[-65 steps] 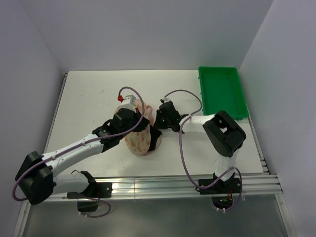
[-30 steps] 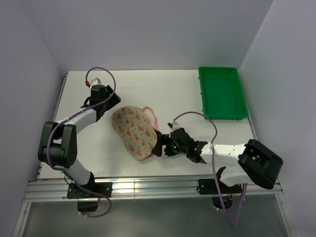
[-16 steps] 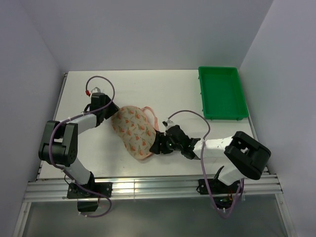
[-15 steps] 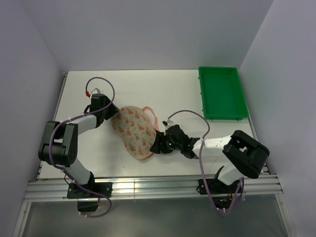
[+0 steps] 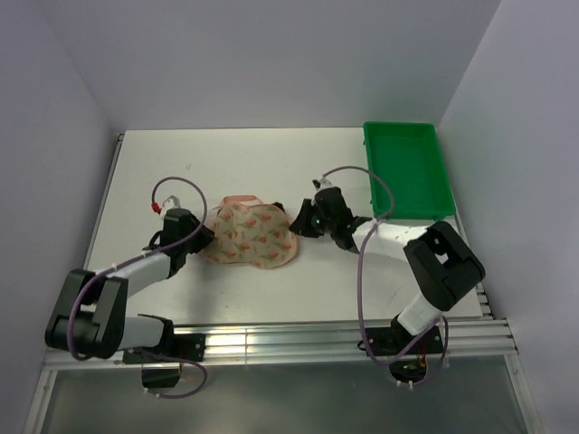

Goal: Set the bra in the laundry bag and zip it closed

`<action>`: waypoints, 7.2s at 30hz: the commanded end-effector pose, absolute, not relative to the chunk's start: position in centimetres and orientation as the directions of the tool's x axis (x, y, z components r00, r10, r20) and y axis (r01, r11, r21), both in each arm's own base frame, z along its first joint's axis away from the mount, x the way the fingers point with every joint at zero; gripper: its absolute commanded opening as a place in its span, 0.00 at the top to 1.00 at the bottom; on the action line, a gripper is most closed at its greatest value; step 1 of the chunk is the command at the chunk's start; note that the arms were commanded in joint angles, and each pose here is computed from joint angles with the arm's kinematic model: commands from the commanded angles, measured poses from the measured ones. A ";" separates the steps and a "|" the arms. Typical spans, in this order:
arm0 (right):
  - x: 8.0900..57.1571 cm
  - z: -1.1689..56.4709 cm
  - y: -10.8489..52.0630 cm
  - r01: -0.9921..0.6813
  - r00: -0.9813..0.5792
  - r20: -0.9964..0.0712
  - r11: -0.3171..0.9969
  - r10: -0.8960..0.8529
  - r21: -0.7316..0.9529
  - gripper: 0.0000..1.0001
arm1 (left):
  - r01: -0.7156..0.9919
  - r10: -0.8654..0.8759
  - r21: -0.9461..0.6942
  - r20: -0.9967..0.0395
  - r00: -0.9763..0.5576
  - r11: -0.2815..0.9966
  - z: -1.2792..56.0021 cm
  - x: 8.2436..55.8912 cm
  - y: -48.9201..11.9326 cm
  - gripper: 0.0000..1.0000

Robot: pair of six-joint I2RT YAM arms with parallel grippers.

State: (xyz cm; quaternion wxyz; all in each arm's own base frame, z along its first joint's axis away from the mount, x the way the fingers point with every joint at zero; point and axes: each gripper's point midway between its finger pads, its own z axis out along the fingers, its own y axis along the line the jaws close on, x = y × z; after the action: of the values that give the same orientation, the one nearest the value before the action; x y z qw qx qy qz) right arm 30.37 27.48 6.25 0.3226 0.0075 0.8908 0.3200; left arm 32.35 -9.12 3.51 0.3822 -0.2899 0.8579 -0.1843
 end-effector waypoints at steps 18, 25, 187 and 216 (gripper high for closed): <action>32.0 11.4 26.9 -0.237 -0.731 -0.634 0.777 0.253 0.583 0.23 | -0.297 -0.675 -0.610 -0.608 -0.418 0.734 8.7 26.1 -8.4 0.47; 24.4 11.2 32.4 -0.216 -0.777 -0.492 0.568 0.392 0.794 0.24 | -0.194 -0.669 -0.658 -0.618 -0.413 0.727 8.9 26.7 -9.8 0.31; 26.3 8.4 35.2 -0.147 -0.758 -0.406 0.472 0.510 0.869 1.00 | 0.029 -0.400 -0.493 -0.737 -0.545 0.870 6.5 24.4 -26.1 0.62; 25.9 7.1 35.1 -0.168 -0.770 -0.440 0.518 0.462 0.839 1.00 | 0.041 -0.343 -0.439 -0.752 -0.563 0.897 5.3 22.3 -24.5 1.00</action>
State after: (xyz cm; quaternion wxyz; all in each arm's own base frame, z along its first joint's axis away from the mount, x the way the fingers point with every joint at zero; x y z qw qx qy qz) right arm 25.89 34.77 6.31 0.3180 0.1101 0.8117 0.4774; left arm 22.21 -26.01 4.77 0.4421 -0.0724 0.8664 -0.2208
